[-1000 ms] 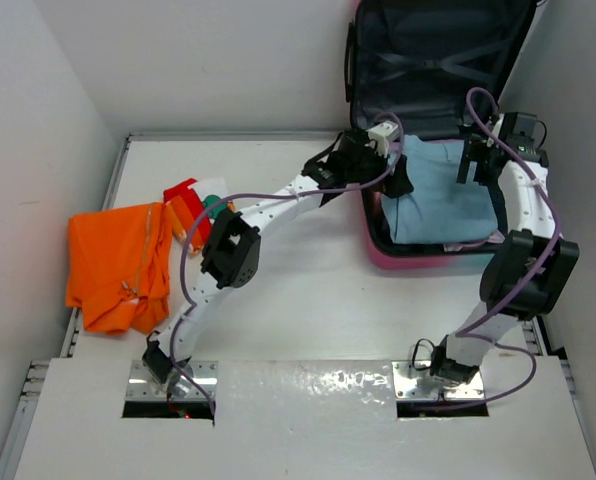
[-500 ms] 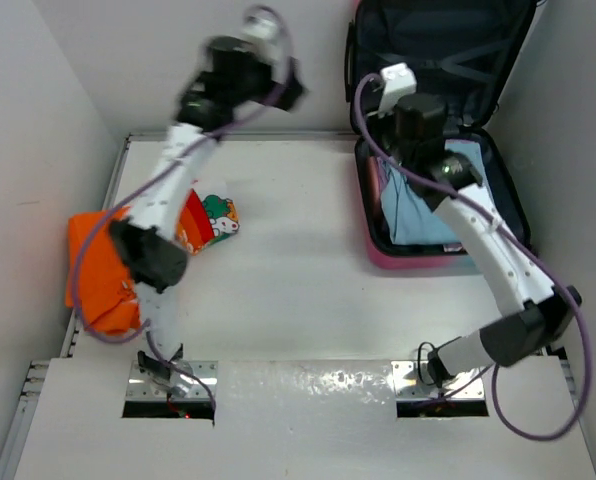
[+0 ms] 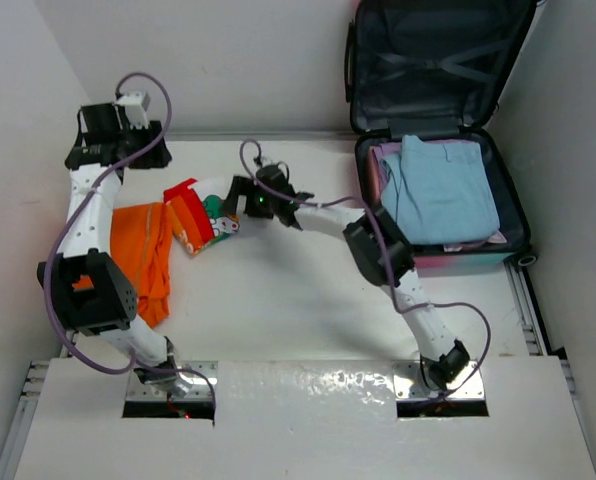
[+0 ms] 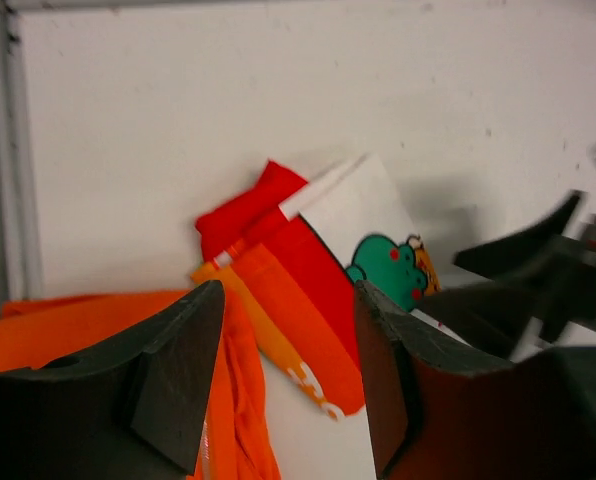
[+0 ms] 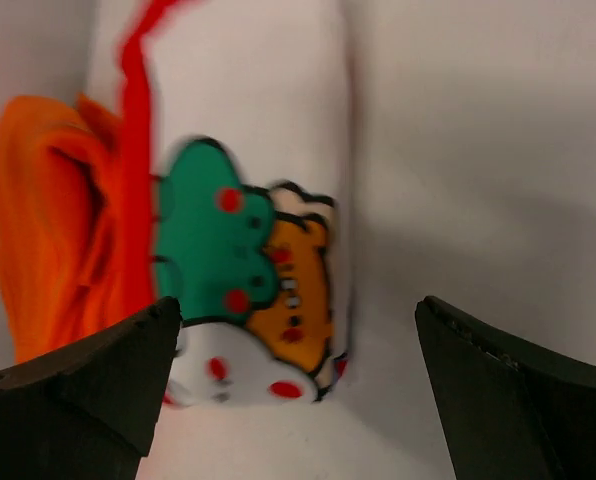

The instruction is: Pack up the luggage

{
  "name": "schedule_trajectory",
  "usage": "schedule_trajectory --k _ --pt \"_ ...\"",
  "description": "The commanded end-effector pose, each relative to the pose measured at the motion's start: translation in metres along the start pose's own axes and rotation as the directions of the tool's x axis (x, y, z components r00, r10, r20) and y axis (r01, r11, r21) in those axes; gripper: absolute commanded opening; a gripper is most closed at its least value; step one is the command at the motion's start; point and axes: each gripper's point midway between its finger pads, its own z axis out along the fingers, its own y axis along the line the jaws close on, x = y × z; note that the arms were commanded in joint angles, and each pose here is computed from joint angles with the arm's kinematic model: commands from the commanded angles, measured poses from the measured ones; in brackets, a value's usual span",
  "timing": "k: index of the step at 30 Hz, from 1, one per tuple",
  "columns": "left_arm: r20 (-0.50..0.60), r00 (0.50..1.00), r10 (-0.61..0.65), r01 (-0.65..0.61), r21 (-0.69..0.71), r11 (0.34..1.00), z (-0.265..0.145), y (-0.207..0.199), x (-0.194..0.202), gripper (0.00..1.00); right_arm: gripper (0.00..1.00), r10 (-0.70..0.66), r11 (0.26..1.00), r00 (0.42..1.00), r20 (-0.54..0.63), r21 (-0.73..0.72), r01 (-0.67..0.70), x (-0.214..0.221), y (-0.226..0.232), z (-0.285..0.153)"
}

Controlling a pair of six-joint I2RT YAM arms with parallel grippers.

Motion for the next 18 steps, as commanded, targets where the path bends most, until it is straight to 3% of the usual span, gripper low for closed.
schedule_trajectory --k 1,5,9,10,16,18 --pt "0.041 0.999 0.012 -0.014 0.049 0.999 -0.009 -0.004 -0.004 0.52 0.98 0.162 0.974 0.984 0.067 -0.169 -0.149 -0.033 0.053 0.012" --pt "0.011 1.000 -0.001 0.000 0.088 0.996 -0.003 -0.009 0.009 0.52 0.97 0.201 0.962 0.980 0.013 -0.191 -0.195 -0.013 0.054 0.041" --pt "-0.001 1.000 -0.012 0.013 0.102 0.995 0.002 -0.010 0.014 0.51 0.89 0.239 0.953 0.969 -0.069 -0.177 -0.248 0.038 0.043 0.051" --pt "0.001 1.000 -0.016 0.016 0.099 0.995 0.003 -0.010 0.013 0.52 0.82 0.251 0.949 0.965 -0.080 -0.176 -0.261 0.045 0.041 0.051" --pt "0.021 1.000 -0.013 0.010 0.123 0.992 0.002 -0.014 0.007 0.52 0.62 0.286 0.947 0.951 -0.115 -0.119 -0.299 0.077 0.025 0.051" --pt "0.006 1.000 -0.015 0.014 0.131 0.991 0.004 -0.015 0.013 0.52 0.33 0.281 0.951 0.953 -0.117 -0.103 -0.293 0.081 0.018 0.049"
